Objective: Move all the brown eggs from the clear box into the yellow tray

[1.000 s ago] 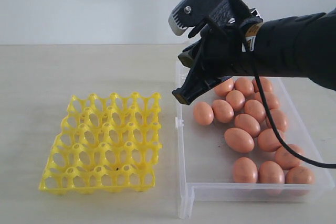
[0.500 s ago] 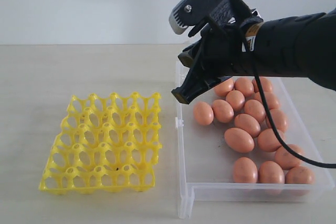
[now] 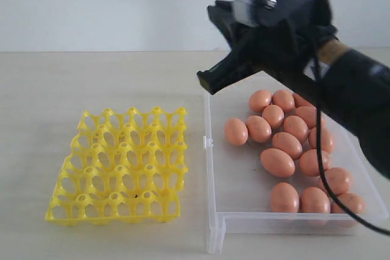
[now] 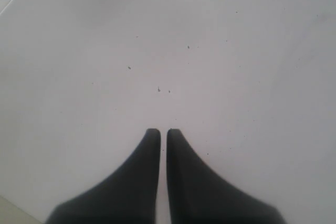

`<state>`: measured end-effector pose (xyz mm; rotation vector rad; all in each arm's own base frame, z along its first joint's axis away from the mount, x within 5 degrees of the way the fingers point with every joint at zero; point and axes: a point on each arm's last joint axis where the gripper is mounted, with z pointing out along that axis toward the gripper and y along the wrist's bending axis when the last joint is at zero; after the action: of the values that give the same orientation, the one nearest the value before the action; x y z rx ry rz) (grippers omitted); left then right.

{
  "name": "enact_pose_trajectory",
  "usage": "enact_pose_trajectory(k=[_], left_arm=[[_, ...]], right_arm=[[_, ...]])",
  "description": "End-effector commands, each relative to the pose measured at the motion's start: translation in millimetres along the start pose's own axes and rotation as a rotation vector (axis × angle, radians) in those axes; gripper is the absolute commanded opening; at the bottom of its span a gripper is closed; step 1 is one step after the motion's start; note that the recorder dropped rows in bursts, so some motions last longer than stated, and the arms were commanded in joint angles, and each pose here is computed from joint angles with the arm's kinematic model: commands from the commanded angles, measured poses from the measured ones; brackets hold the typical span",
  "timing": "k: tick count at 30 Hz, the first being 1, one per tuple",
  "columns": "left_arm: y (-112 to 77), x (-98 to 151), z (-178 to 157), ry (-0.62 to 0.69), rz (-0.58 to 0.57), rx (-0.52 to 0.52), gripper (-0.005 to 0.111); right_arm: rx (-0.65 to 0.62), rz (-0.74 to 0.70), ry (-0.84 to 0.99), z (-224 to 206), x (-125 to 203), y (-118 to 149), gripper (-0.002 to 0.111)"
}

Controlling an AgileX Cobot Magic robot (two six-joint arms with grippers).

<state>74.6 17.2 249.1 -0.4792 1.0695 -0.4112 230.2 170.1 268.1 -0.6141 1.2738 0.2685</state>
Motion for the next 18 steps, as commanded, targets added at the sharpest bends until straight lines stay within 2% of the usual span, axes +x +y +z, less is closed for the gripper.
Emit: enact_pose_trajectory(k=[1,3,4,7,10,13,17,18], left_arm=[[1.0,0.9,-0.8,0.004,0.004,-0.004,0.004],[1.0,0.9,-0.8,0.004,0.004,-0.004,0.004],[1.0,0.9,-0.8,0.004,0.004,-0.004,0.004],[1.0,0.9,-0.8,0.004,0.004,-0.004,0.004],[1.0,0.9,-0.8,0.004,0.004,-0.004,0.004],[1.0,0.9,-0.8,0.004,0.004,-0.004,0.004],[1.0,0.5,-0.8,-0.001,0.004,-0.004,0.004],[1.0,0.5,-0.8,-0.001,0.004,-0.004,0.004]], right_arm=[[0.238,0.076,-0.127,-33.2,6.2,-18.3,0.0],[0.249,0.018,-0.121,-32.7,5.7,-19.0,0.0],[0.211,-0.016,-0.05,-27.8,9.0,-16.3,0.0],[0.032,0.001,0.354,-1.6,18.8,-10.2,0.0],[-0.146,0.118,0.743,22.0,19.4,-21.0,0.003],[-0.238,0.235,0.99,41.1,15.6,-39.4,0.015],[-0.29,0.318,1.151,69.1,17.2,-56.6,0.038],[-0.284,0.334,1.185,74.4,21.8,-58.5,0.04]])
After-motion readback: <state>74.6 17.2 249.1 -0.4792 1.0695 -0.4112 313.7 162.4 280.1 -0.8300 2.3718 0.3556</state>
